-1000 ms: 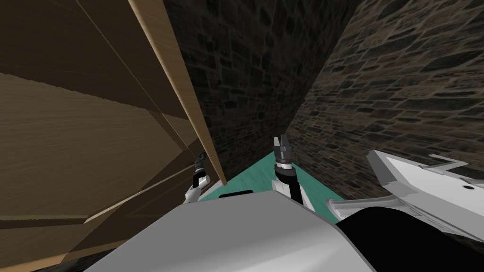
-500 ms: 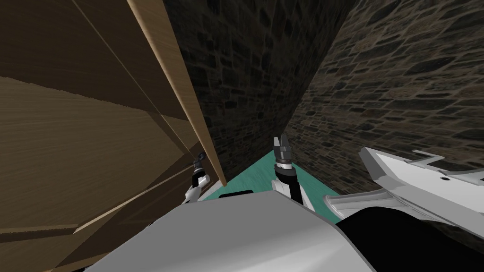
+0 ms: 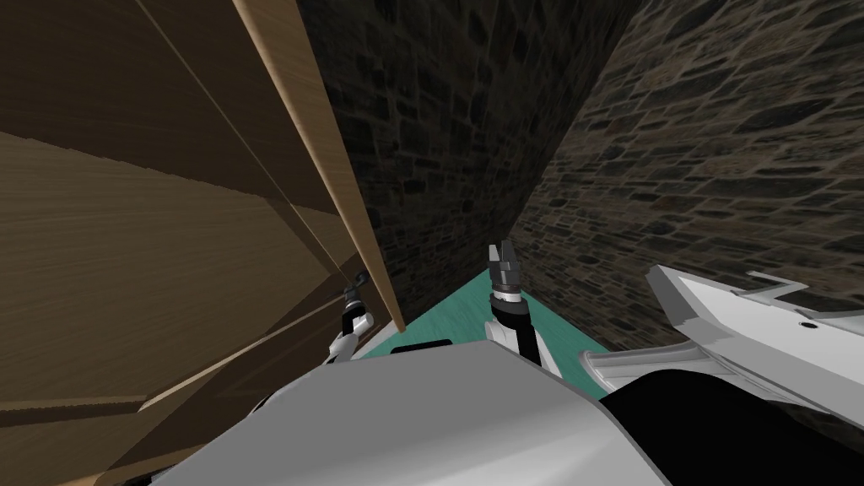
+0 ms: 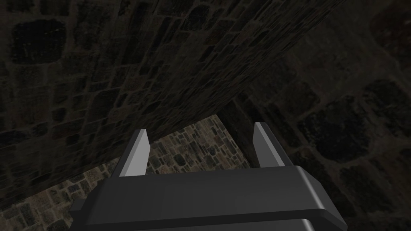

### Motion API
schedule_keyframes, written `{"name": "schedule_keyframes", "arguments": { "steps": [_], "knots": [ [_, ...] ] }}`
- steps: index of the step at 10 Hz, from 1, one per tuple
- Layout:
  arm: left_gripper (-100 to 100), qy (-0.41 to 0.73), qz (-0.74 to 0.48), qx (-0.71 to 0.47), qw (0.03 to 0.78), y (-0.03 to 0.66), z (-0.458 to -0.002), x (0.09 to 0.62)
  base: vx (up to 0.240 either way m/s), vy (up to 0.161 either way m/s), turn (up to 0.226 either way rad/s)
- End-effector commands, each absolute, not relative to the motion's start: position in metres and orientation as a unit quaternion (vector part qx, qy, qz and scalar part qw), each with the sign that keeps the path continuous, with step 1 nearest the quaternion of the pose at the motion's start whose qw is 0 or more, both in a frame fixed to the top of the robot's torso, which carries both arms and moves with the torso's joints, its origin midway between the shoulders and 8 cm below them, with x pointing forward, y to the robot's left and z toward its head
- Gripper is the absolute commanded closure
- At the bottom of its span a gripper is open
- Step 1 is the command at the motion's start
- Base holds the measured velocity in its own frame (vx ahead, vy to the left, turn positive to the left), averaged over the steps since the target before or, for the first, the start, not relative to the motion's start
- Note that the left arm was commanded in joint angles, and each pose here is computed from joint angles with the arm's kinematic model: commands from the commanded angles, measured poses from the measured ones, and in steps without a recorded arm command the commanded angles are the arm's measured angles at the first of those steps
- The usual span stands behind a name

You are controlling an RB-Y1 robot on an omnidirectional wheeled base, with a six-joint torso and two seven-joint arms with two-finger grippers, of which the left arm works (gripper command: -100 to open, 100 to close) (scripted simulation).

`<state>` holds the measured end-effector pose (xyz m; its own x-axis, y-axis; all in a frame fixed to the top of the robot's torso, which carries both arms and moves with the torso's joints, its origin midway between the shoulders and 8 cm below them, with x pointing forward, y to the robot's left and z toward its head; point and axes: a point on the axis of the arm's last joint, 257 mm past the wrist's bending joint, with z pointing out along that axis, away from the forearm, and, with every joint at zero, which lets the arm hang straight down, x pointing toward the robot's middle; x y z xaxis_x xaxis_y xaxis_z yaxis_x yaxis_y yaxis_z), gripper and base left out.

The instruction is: Push the door open

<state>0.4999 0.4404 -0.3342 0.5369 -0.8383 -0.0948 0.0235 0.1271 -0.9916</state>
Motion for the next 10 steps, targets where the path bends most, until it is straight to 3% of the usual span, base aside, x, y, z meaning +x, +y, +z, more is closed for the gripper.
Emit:
{"name": "schedule_keyframes", "arguments": {
  "steps": [1,7,10],
  "knots": [
    [100,0.333,-0.319,-0.566,0.684,0.459,-0.315,0.497,0.005,0.029,-0.094],
    [100,0.323,-0.312,-0.568,0.69,0.466,-0.313,0.494,0.007,0.03,-0.041],
    [100,0.303,-0.298,-0.572,0.702,0.48,-0.308,0.486,0.012,0.069,-0.126]
  ]
}}
